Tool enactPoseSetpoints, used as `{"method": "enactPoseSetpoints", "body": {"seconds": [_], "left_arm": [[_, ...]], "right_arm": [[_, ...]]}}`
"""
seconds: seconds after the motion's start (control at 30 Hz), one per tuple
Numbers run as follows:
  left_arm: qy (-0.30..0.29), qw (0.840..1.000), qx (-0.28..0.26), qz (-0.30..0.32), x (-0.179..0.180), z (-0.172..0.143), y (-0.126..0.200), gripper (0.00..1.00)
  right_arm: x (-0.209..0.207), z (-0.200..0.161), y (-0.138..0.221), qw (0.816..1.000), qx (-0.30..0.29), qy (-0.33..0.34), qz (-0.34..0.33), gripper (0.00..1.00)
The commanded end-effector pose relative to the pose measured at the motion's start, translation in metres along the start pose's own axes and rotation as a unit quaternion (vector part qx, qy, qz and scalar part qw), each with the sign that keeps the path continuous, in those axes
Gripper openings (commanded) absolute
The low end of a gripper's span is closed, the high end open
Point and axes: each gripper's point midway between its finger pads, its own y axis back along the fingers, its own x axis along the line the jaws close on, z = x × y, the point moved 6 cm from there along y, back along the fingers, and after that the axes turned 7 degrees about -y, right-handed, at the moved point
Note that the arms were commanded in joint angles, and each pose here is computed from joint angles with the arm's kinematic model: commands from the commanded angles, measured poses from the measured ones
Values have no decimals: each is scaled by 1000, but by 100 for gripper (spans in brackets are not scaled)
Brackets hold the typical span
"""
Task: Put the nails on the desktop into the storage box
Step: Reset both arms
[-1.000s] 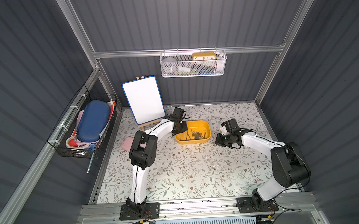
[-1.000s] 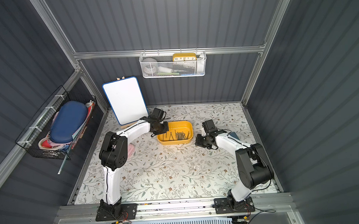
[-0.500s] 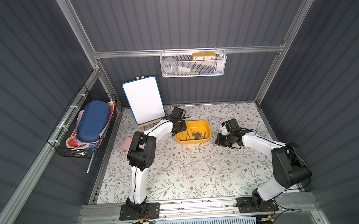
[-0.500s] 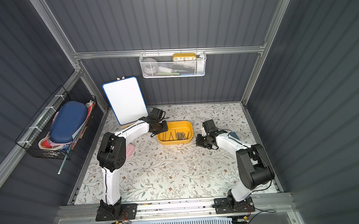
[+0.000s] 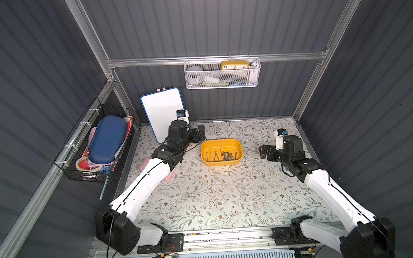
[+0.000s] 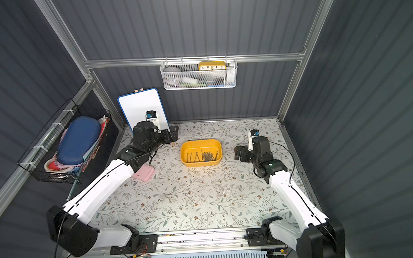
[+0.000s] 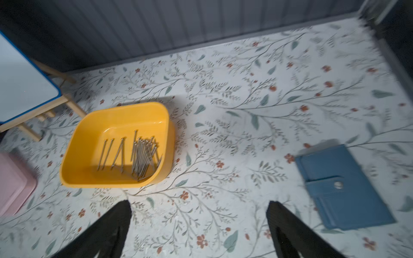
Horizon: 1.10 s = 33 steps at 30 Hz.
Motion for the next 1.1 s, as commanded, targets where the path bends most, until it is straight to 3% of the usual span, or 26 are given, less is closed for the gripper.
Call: {"method": "enactPoseSetpoints", "body": {"seconds": [0.0, 0.2, 0.3, 0.47, 0.7, 0.87, 0.93, 0.97, 1.0, 1.07], "left_arm": [[-51, 992, 15, 114, 40, -29, -6, 100], [-61, 980, -16, 187, 89, -79, -2, 99], [-72, 977, -44, 194, 102, -102, 5, 99], [-124, 971, -65, 196, 113, -139, 10, 99], [-121, 967, -102, 197, 124, -165, -2, 100], [-133, 966, -101, 196, 135, -185, -23, 100], [-139, 969, -92, 180, 136, -196, -34, 99], [-156, 965, -113, 179, 136, -190, -35, 99], [-132, 974, -82, 164, 139, -196, -39, 100], [-116, 978, -91, 148, 147, -197, -37, 99]], "right_arm": [[-42, 6, 2, 993, -55, -3, -106, 99], [-82, 0, 7, 979, -135, -20, -152, 99], [-96, -13, 5, 969, -168, -16, -178, 99], [-103, -34, -4, 970, -187, -22, -151, 99], [-123, -55, -34, 960, -217, -26, -175, 99], [-129, -45, -58, 964, -179, -10, -195, 99], [-124, -45, -59, 973, -150, -4, -178, 99], [-122, -46, -59, 975, -148, -2, -166, 99], [-119, -47, -59, 976, -151, 0, -154, 99], [-118, -49, -58, 978, -150, -15, -146, 99]]}}
